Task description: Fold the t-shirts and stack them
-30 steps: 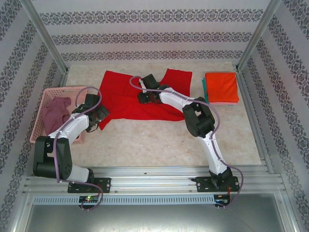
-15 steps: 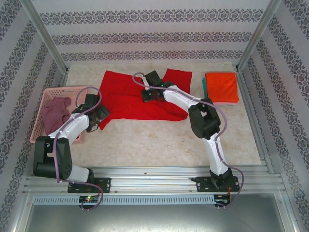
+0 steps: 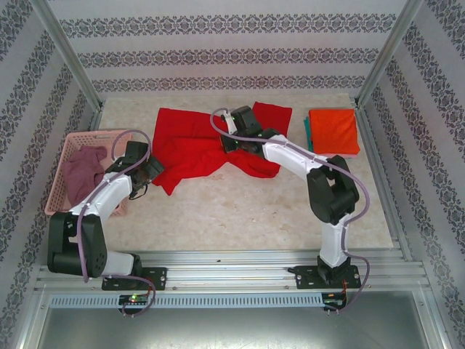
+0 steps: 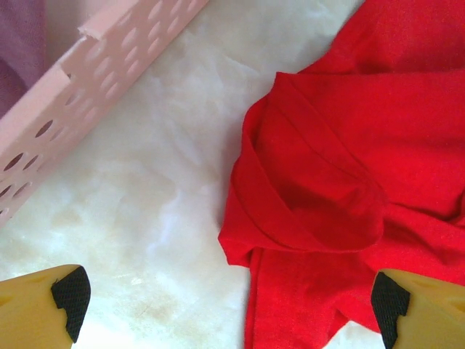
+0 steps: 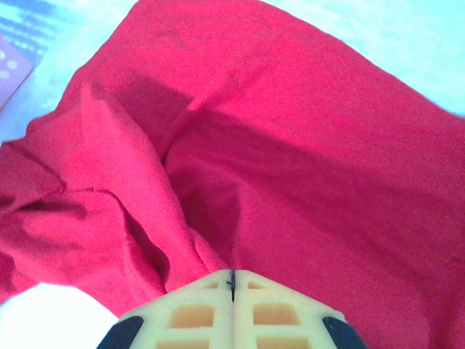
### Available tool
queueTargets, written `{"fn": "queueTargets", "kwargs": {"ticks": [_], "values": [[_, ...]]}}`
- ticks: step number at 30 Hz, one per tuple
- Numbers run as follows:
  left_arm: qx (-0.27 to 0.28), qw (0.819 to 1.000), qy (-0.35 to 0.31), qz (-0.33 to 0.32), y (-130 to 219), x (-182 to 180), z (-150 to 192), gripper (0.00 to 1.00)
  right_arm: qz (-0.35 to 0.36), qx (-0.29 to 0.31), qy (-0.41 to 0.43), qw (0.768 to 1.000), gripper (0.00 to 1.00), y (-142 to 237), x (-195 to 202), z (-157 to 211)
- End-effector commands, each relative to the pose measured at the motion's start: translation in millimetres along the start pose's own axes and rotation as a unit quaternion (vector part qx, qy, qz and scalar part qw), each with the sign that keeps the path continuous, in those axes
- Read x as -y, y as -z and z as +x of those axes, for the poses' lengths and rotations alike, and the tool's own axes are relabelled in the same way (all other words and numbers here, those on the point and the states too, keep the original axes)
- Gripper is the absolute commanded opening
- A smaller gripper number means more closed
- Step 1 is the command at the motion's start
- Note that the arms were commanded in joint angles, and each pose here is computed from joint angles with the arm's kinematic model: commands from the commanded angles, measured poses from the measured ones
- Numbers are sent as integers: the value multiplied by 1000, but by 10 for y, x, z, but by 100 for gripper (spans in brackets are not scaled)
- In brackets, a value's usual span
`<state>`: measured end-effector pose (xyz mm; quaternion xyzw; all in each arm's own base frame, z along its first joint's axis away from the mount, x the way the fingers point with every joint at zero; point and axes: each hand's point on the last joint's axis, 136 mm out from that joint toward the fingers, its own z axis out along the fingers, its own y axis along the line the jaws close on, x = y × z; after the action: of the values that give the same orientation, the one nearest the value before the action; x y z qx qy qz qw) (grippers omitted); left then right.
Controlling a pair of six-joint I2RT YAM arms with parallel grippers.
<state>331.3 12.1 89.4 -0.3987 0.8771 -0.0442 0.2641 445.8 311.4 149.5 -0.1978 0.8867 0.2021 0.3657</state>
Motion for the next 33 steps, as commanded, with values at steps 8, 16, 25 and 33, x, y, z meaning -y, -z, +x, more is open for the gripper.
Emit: {"fn": "queueTargets", "kwargs": {"ticks": [8,16,25,33], "values": [[-45,998,33,10,-17,157,250,95,43,27,-16,999,74,346,160,304],[-65,995,68,17,-118,409,482,77,70,52,-117,989,74,523,519,478],[-56,997,25,-46,-372,621,234,58,74,40,-130,988,74,565,592,690],[-85,994,44,-57,-635,614,346,41,100,48,-166,980,73,679,868,629]]}}
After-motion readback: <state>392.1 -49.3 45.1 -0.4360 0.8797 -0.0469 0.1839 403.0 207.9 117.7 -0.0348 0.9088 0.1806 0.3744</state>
